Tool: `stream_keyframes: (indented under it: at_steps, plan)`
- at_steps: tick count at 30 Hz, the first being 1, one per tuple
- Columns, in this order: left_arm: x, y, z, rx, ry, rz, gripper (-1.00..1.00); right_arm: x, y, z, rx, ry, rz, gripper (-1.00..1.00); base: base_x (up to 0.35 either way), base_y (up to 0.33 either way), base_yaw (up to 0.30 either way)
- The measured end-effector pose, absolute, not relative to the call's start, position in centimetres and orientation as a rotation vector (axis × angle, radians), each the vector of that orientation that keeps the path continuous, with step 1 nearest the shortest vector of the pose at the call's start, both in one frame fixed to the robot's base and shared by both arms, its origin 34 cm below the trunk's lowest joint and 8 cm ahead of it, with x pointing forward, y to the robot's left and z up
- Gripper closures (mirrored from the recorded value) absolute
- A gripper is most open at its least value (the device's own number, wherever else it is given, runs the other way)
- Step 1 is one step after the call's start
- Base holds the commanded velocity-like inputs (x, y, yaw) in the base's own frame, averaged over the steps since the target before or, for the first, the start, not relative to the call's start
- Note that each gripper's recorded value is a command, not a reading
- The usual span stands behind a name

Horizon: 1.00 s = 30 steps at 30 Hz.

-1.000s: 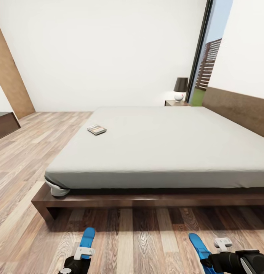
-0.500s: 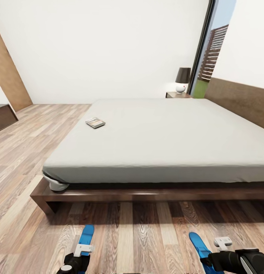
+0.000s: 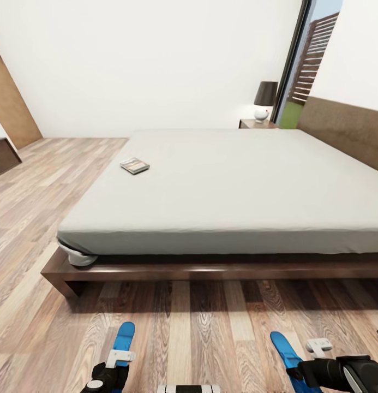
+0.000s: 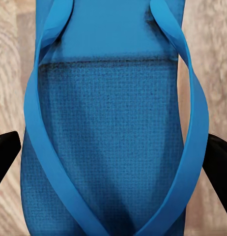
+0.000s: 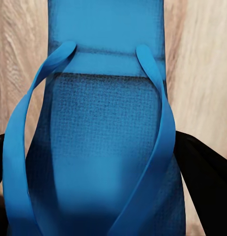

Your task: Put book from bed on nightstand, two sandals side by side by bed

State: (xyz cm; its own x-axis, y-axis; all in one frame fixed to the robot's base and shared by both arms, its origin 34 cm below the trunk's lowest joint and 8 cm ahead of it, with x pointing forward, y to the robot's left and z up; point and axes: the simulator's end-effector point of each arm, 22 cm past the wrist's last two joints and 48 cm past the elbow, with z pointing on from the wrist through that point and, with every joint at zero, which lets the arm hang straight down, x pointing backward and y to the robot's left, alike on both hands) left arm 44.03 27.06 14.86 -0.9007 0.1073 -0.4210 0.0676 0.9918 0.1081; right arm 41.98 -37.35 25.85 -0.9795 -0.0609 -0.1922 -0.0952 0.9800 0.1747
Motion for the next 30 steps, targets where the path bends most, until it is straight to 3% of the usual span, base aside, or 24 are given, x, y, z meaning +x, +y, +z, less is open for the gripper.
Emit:
stream_keyframes:
  at_steps: [30]
  plan:
    - [43.7,27.0,14.4,0.126,2.703,0.124,1.00,47.6,-36.1,28.3,-0.134,2.867,0.243,1.00,0.000,0.000,0.000]
